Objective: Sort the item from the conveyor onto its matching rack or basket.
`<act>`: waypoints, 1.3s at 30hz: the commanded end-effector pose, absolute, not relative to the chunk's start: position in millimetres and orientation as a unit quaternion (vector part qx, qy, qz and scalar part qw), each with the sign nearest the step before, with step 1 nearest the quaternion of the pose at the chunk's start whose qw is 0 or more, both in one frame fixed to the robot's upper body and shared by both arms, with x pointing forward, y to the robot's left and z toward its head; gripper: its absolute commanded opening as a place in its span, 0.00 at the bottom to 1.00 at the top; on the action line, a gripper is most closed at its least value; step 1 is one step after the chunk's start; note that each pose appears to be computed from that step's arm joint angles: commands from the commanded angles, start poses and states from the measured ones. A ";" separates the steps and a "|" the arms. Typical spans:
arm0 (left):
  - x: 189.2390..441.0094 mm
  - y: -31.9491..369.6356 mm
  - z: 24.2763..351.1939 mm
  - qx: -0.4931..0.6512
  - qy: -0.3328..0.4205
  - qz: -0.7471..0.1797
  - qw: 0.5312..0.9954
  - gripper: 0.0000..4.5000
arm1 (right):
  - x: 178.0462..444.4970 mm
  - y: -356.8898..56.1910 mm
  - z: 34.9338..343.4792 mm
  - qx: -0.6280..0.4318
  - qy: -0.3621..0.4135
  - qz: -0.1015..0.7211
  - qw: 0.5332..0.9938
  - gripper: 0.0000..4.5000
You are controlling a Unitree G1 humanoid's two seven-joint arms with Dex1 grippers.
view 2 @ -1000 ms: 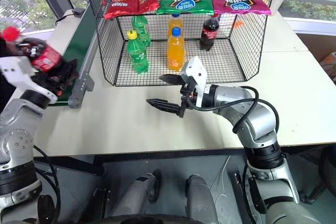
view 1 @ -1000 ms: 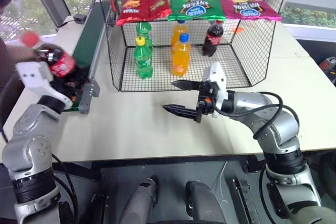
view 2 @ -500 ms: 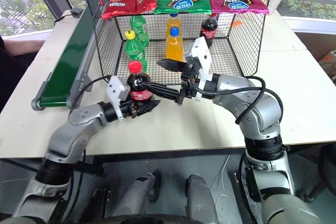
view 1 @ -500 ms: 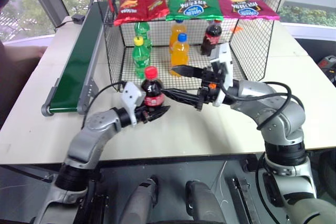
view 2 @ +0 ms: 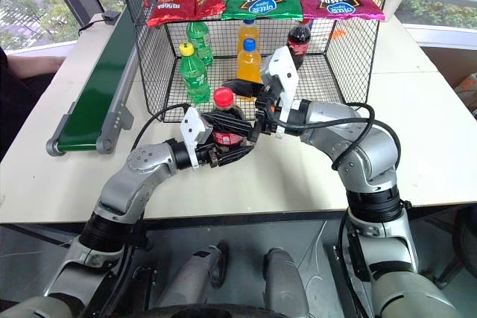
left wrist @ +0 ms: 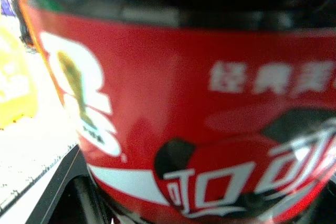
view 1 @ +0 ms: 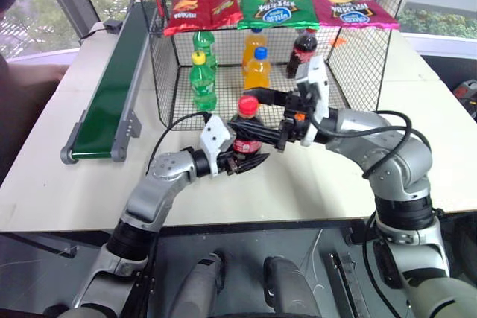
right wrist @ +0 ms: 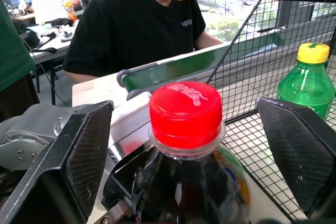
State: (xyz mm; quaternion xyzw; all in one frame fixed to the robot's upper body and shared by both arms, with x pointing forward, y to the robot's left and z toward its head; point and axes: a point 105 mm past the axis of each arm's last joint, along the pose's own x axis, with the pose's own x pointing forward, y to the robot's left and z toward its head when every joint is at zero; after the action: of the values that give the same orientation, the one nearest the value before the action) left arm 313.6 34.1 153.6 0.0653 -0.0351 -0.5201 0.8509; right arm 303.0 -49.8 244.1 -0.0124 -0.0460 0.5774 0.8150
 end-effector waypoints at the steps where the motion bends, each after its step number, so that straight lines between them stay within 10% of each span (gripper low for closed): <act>1: 306.0 24.8 176.8 0.073 -0.085 -0.536 0.837 0.65 | 306.4 -49.0 255.0 -0.019 -0.073 0.572 0.817 0.69; 5: 307.0 25.6 175.7 0.068 -0.075 -0.533 0.840 0.65 | 306.9 -48.7 254.4 -0.020 -0.075 0.573 0.816 0.27; 11: 312.0 30.2 170.4 0.074 -0.052 -0.521 0.849 0.65 | 307.0 -48.0 256.0 -0.018 -0.081 0.571 0.817 0.26; 15: 309.7 31.5 169.5 0.065 -0.049 -0.526 0.847 0.99 | 308.5 -49.4 256.0 -0.019 -0.082 0.565 0.821 0.26; 32: 322.5 141.6 130.4 0.065 0.006 -0.271 0.960 0.99 | 393.4 -147.1 277.3 -0.010 -0.107 0.340 0.934 0.26; 39: 322.8 127.5 124.8 0.036 -0.014 -0.216 0.976 0.99 | 427.2 -177.4 273.0 -0.013 -0.113 0.236 0.965 0.26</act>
State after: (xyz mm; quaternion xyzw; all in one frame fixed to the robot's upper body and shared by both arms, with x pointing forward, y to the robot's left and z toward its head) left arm 325.4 131.7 111.5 0.0269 0.0170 -0.2183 0.9754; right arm 426.6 -173.9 238.4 -0.0035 -0.0494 0.2522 0.9664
